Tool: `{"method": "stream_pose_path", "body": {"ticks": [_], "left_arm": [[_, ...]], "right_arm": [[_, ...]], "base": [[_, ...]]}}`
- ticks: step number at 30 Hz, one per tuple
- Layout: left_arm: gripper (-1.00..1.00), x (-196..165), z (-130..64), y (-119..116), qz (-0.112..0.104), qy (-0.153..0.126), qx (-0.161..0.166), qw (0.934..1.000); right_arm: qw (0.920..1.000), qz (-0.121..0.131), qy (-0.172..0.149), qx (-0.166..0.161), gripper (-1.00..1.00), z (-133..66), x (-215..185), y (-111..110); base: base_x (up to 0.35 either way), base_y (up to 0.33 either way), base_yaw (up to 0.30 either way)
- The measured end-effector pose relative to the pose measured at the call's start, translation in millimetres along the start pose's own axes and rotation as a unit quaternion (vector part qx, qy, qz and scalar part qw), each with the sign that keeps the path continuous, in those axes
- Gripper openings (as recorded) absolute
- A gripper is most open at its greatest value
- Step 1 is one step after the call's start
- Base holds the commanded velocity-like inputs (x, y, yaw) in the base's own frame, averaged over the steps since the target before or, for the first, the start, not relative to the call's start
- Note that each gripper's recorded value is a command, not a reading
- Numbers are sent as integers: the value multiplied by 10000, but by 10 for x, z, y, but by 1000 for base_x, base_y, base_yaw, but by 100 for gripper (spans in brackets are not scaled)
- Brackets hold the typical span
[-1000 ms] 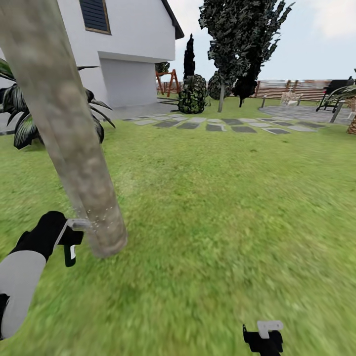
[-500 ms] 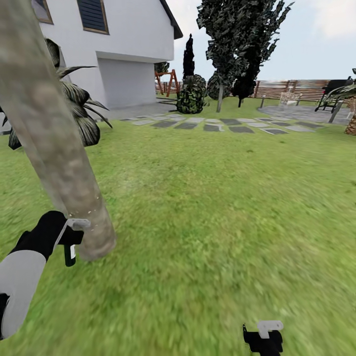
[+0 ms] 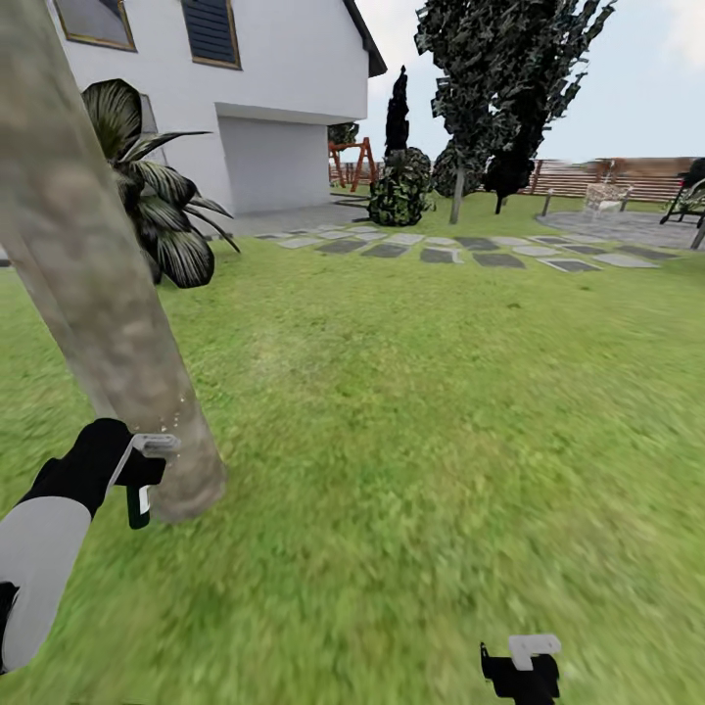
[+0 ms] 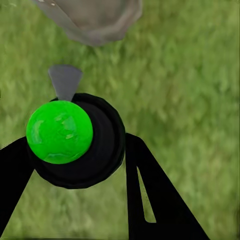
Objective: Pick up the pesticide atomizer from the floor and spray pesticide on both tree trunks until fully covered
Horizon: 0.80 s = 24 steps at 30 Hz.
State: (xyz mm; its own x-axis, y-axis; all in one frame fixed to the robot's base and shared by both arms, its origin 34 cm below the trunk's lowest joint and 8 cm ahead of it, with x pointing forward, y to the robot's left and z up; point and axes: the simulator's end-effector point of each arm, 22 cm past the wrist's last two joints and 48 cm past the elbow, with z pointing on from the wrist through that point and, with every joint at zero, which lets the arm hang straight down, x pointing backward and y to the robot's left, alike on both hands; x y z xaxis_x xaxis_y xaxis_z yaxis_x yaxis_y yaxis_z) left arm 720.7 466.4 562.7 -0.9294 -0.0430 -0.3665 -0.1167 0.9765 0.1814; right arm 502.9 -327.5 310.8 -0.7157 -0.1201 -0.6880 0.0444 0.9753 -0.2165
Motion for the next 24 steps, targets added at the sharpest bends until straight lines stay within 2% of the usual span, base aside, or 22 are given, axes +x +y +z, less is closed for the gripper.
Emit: {"method": "stream_pose_path", "body": {"ticks": [6, 17, 24], "left_arm": [[-100, -23, -13, 2, -4, -19, 1, 10000], [-100, -22, -11, 0, -3, -17, 1, 10000], [-100, -22, -11, 1, -4, -17, 1, 10000]], "right_arm": [[10000, -1, 0, 0, 100, 0, 0, -1], [10000, 0, 0, -7, 100, 0, 1, 3], [10000, 0, 1, -9, 100, 0, 0, 5]], "base": [[168, -241, 258], [185, -232, 18], [92, -269, 237]]}}
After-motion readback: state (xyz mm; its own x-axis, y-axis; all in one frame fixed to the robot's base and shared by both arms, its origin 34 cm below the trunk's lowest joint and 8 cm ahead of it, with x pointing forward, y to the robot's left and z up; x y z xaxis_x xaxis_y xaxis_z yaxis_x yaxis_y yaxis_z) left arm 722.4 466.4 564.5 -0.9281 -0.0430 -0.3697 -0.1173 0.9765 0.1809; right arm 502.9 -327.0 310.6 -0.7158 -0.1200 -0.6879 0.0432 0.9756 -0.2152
